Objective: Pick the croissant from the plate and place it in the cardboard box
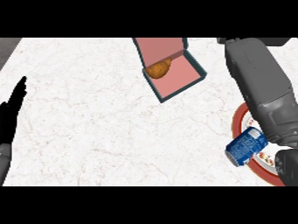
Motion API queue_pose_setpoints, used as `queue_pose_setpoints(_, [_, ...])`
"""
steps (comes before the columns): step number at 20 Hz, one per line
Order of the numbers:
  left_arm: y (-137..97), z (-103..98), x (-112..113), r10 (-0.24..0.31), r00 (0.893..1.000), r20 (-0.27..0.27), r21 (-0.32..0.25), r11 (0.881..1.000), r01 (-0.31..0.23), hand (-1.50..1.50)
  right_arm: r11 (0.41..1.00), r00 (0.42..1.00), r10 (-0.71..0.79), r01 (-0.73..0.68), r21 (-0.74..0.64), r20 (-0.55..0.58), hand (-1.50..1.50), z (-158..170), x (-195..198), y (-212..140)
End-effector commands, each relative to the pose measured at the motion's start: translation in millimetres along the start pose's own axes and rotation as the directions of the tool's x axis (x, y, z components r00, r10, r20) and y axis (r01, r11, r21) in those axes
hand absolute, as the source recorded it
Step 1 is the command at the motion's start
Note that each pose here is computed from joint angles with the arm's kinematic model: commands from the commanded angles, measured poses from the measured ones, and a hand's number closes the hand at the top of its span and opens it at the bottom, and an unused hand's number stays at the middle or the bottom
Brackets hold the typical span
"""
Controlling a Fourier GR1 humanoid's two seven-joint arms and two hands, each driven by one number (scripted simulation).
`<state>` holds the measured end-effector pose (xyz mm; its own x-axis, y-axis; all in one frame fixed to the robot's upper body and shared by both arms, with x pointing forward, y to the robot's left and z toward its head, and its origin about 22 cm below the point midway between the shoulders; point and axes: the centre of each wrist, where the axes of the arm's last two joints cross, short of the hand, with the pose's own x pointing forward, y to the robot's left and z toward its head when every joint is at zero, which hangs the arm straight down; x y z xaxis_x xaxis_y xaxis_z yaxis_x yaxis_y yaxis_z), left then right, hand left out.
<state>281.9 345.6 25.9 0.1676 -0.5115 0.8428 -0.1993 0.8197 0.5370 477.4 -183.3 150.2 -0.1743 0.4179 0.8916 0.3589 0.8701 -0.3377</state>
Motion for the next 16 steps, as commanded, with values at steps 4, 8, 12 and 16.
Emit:
queue_pose_setpoints(4, [8, 7, -11, -0.009, 1.0, -0.027, 0.022, 1.0, 0.01, 0.0, 0.997, 0.999, -0.046, 0.044, -0.069, -0.028, -1.5, -8, -48, -73])
queue_pose_setpoints(8, [7, 11, -21, -0.013, 0.999, -0.038, 0.022, 1.0, 0.014, 0.0, 0.999, 0.999, 0.005, -0.007, -0.053, -0.041, -1.5, -2, -82, -121])
queue_pose_setpoints(12, [23, 14, -12, -0.004, 0.998, -0.056, 0.029, 1.0, 0.006, 0.0, 0.999, 0.998, 0.032, -0.033, -0.012, -0.056, -1.5, -2, -89, -161])
queue_pose_setpoints(16, [2, 22, -26, -0.02, 0.999, -0.049, 0.038, 0.999, 0.022, 0.0, 0.995, 0.995, 0.076, -0.072, 0.067, -0.06, -1.5, 3, -98, -192])
